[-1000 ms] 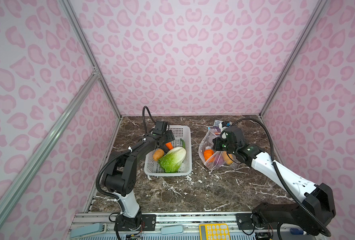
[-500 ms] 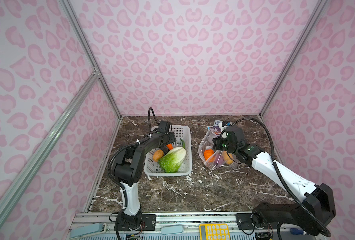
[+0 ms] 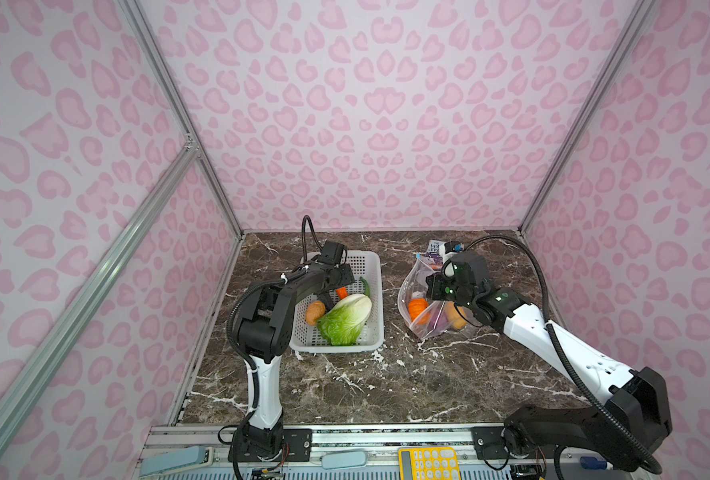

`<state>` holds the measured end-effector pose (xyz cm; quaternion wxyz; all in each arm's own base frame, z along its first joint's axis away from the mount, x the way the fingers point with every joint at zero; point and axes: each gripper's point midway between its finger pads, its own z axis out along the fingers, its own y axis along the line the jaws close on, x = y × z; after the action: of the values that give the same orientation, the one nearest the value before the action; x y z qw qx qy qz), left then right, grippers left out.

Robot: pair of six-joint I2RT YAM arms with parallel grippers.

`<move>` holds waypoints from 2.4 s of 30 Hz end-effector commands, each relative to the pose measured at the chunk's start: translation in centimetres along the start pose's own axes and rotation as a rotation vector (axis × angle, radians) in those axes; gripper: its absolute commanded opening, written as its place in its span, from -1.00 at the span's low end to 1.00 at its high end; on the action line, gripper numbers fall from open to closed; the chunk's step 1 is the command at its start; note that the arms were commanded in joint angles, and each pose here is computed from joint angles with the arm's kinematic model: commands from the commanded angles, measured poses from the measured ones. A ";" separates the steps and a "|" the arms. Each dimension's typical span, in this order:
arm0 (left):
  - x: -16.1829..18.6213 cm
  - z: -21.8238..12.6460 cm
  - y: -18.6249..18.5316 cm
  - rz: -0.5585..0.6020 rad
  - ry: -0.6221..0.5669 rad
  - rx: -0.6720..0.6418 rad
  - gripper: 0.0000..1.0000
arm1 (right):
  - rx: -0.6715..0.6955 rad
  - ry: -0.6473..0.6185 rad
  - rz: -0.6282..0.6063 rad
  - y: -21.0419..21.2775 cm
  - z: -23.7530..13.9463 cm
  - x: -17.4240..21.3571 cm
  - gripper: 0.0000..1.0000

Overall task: Place the food in the zip-top bag and seal the zipper
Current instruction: 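Lower the left gripper onto the orange carrot's leafy top and close, then lift the orange carrot with the left gripper and carry it to the bag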

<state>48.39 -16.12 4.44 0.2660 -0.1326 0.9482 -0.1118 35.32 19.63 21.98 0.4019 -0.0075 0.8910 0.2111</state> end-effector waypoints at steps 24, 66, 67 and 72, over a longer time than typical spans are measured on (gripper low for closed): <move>-1.3 -1.1 -0.5 0.031 -0.031 0.006 -0.25 | 0.016 -0.010 -0.011 -0.2 -0.5 -0.3 -1.00; -6.2 -25.7 -13.1 0.184 -0.448 0.531 -0.25 | -0.014 -0.037 0.015 0.4 -1.2 -0.9 -1.00; -5.2 -25.5 -13.1 0.176 -0.435 0.540 -0.25 | -0.015 -0.039 0.016 0.4 -1.3 -1.0 -1.00; -3.1 -28.1 -14.6 0.132 -0.481 0.632 -0.25 | -0.027 -0.038 0.021 0.6 -1.3 -0.9 -1.00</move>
<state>39.23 -24.39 31.03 0.4841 0.0118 0.8169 -0.3133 34.79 19.21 23.14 0.4097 -0.0001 0.8862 0.2164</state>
